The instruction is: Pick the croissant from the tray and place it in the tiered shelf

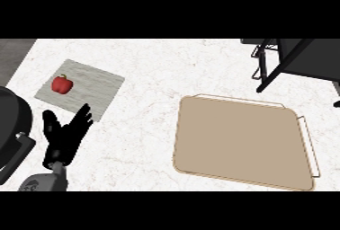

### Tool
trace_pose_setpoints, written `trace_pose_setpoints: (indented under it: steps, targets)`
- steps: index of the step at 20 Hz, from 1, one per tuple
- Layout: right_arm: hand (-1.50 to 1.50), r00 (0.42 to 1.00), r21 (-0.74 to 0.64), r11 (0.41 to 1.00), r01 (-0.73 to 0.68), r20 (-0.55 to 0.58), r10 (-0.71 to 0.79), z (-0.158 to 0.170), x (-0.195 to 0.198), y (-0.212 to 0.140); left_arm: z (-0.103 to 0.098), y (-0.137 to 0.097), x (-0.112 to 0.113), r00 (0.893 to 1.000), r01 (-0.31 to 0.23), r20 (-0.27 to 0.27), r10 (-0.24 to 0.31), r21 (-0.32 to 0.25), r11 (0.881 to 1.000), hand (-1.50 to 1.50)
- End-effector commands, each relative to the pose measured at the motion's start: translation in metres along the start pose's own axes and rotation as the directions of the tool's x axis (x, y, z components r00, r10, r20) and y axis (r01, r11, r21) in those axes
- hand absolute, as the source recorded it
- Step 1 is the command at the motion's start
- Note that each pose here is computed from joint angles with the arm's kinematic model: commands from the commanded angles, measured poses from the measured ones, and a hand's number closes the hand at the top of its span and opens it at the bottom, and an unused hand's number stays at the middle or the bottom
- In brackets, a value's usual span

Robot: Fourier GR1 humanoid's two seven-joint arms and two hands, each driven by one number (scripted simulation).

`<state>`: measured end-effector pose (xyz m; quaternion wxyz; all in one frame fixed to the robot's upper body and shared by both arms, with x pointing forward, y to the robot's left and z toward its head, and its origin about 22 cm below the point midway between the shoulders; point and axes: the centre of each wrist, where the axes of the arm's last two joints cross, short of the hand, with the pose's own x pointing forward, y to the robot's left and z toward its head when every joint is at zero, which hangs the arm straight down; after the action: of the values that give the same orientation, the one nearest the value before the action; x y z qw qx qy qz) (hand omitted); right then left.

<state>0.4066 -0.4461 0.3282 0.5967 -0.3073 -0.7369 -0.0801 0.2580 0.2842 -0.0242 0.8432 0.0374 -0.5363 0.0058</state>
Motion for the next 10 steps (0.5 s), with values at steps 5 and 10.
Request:
trace_pose_setpoints:
  steps: [5,10]
  targets:
    - [-1.50,0.998,-0.270,0.963,0.020,-0.044,-0.033,0.004,0.008,-0.067,0.000,-0.008,0.010,1.000,-0.021,0.004,0.021,-0.015,1.000,0.00]
    - [-1.50,0.990,-0.388,0.918,0.089,-0.064,-0.123,0.017,-0.007,-0.123,-0.001,0.003,-0.011,1.000,0.002,-0.005,-0.002,0.005,1.000,0.00]
